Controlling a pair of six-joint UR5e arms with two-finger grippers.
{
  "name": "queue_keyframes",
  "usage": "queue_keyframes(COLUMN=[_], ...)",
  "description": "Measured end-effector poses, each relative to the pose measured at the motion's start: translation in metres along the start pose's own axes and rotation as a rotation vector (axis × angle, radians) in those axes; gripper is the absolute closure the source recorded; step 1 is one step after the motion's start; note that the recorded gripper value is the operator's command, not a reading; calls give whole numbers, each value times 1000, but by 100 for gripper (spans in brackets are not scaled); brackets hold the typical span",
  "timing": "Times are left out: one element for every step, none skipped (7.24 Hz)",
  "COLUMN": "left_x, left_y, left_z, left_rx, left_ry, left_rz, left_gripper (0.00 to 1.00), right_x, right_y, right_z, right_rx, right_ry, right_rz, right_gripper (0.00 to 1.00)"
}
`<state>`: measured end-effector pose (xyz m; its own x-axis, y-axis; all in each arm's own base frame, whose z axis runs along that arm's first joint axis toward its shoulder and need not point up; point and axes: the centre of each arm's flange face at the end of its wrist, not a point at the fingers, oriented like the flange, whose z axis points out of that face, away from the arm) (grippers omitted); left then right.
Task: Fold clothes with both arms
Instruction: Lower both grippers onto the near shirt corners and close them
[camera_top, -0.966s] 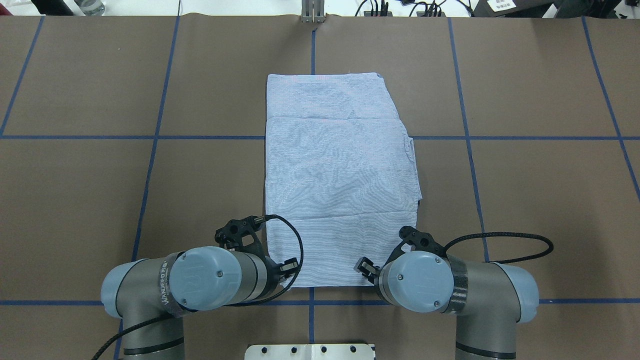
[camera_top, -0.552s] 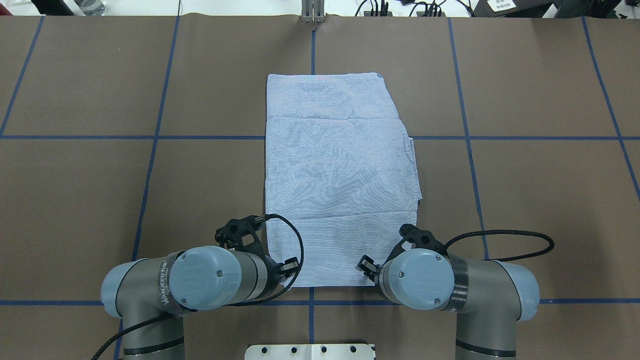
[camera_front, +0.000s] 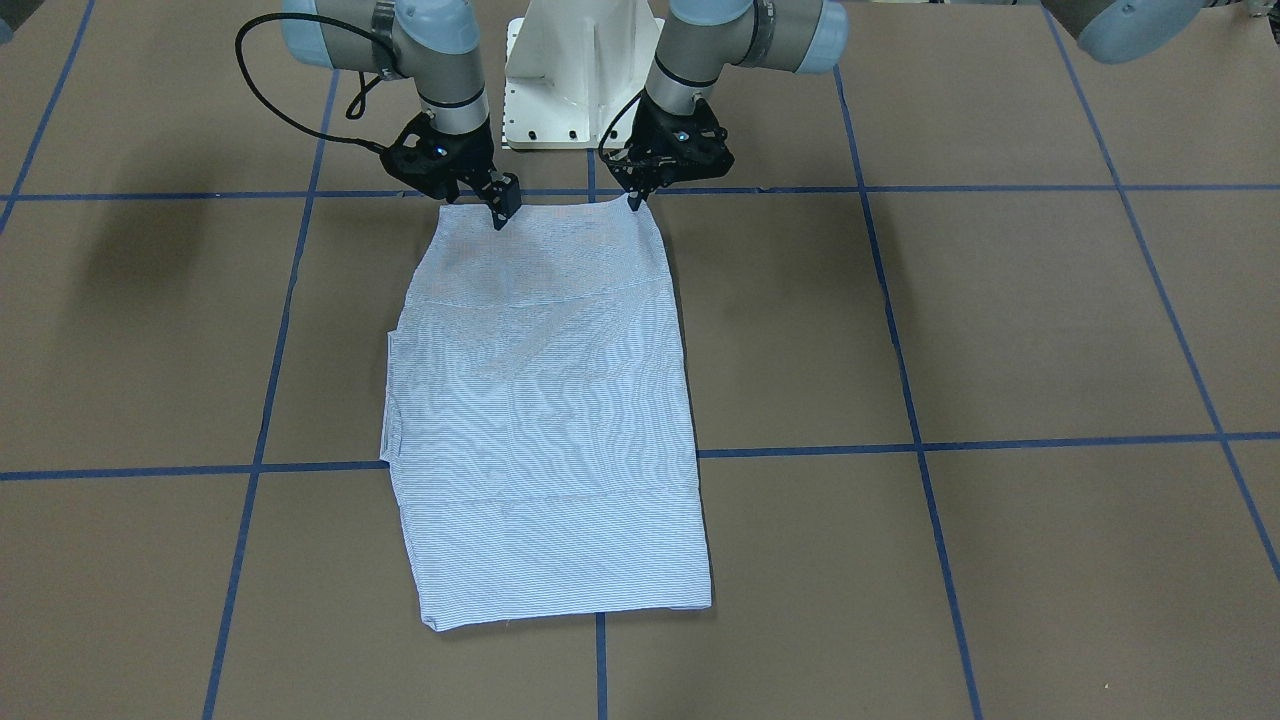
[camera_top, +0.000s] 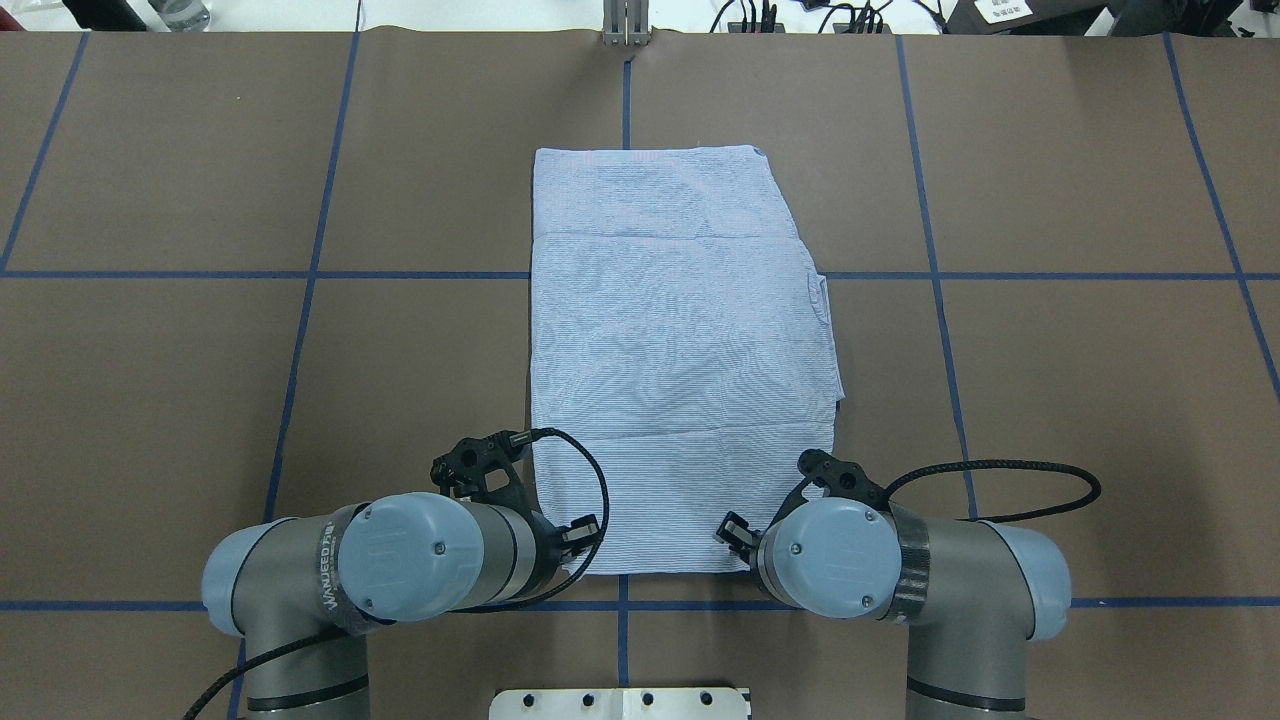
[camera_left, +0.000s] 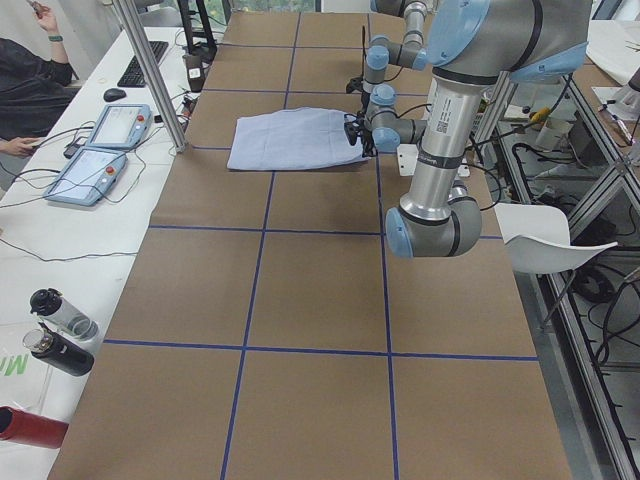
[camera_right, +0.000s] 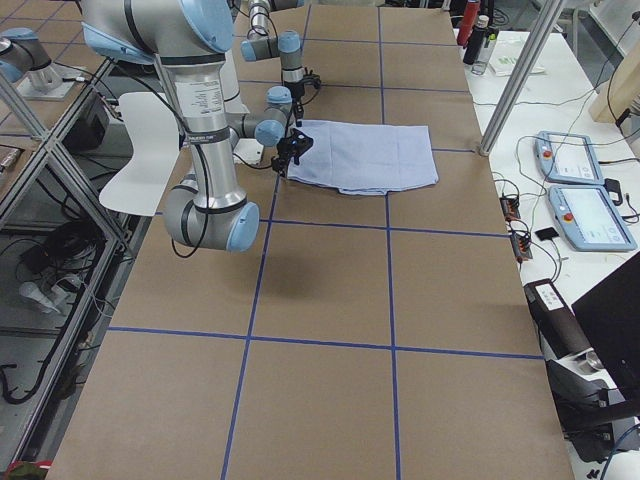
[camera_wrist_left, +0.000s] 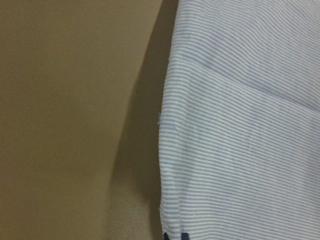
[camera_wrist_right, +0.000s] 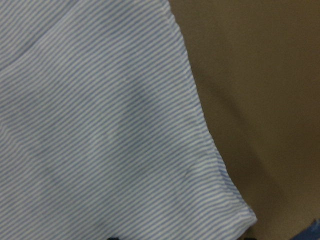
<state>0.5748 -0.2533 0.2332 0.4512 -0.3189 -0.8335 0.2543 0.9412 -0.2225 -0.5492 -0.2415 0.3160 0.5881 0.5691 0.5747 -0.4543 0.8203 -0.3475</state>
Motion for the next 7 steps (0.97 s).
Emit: queue_keyframes(left_x=[0, -1, -1, -1, -2, -3, -3], left_y=[0, 0, 0, -1, -1, -1, -2], left_z=[0, 0, 0, 1, 1, 2, 2], left_rx=[0, 0, 1, 1, 1, 2, 2], left_ry=[0, -1, -2, -2, -4, -7, -6], left_rz=[0, 0, 0, 0, -1, -1, -1], left_gripper=[100, 100, 100, 100, 100, 100, 100], right_x=[0, -1, -2, -3, -7, -13, -19], right_y=[0, 0, -1, -2, -1, 1, 2], right_z=[1, 0, -1, -2, -5, -9, -13], right_rx=[0, -1, -3, -3, -3, -1, 3], right_ry=[2, 1, -1, -3, -7, -7, -6], right_rz=[0, 1, 2, 4, 5, 8, 11], right_gripper=[62, 80, 91, 100, 100, 100, 100])
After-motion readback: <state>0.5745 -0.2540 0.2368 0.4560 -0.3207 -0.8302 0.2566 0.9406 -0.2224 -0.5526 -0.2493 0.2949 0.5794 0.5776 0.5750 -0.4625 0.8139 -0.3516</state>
